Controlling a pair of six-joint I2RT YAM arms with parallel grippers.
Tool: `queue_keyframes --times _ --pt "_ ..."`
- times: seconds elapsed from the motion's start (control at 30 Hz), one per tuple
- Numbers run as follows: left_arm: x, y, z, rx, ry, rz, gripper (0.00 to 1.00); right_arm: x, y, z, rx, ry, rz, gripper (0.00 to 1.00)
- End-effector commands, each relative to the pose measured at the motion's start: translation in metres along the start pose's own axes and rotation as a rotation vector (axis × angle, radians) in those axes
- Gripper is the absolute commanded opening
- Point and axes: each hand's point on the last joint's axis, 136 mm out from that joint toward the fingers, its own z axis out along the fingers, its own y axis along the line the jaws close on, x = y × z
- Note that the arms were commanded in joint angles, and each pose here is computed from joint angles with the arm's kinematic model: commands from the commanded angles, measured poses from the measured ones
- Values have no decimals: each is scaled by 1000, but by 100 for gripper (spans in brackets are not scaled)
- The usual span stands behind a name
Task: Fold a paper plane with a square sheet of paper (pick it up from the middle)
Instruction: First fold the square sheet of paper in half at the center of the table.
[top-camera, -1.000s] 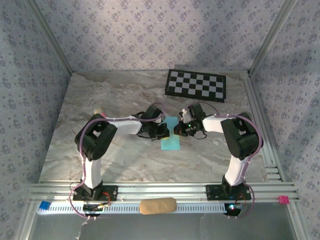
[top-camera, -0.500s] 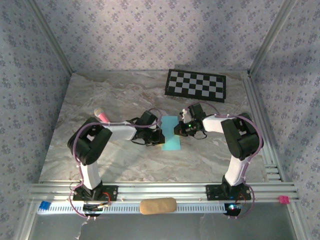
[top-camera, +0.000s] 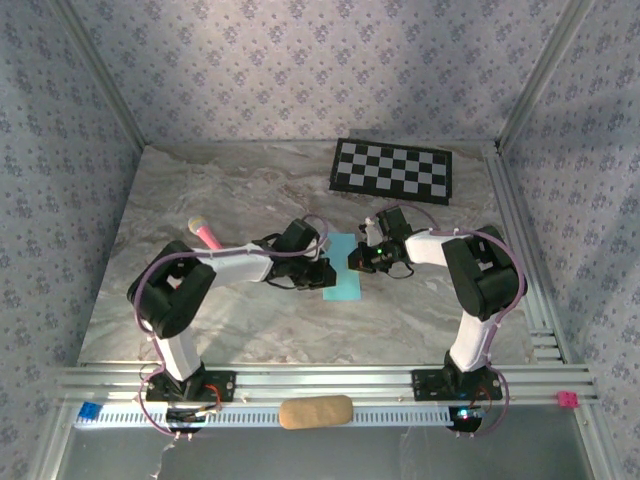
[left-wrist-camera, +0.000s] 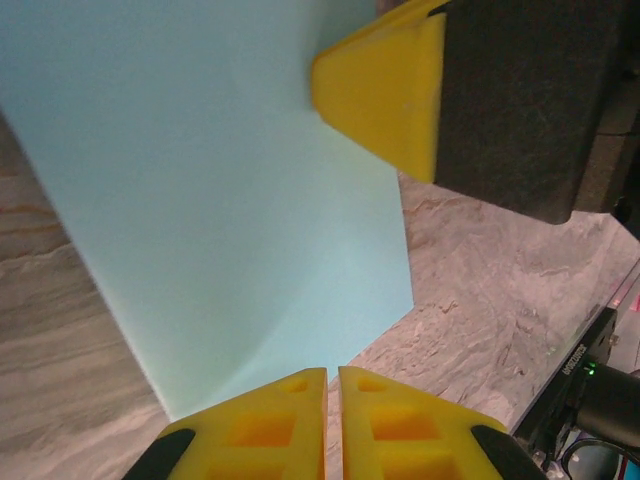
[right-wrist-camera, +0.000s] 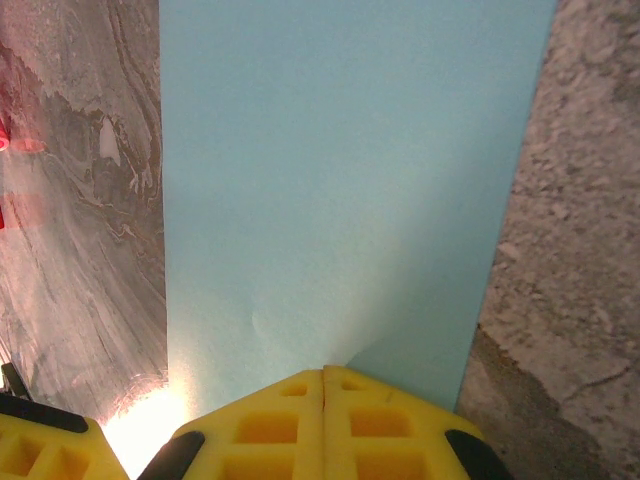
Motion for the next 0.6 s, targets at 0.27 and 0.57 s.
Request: queue_keyframes --times 0.27,0.57 --pt "44 34 14 -52 122 -40 13 71 -78 4 301 188 171 0" --pt "63 44 1 -80 142 -33 13 72 -78 6 293 196 165 0"
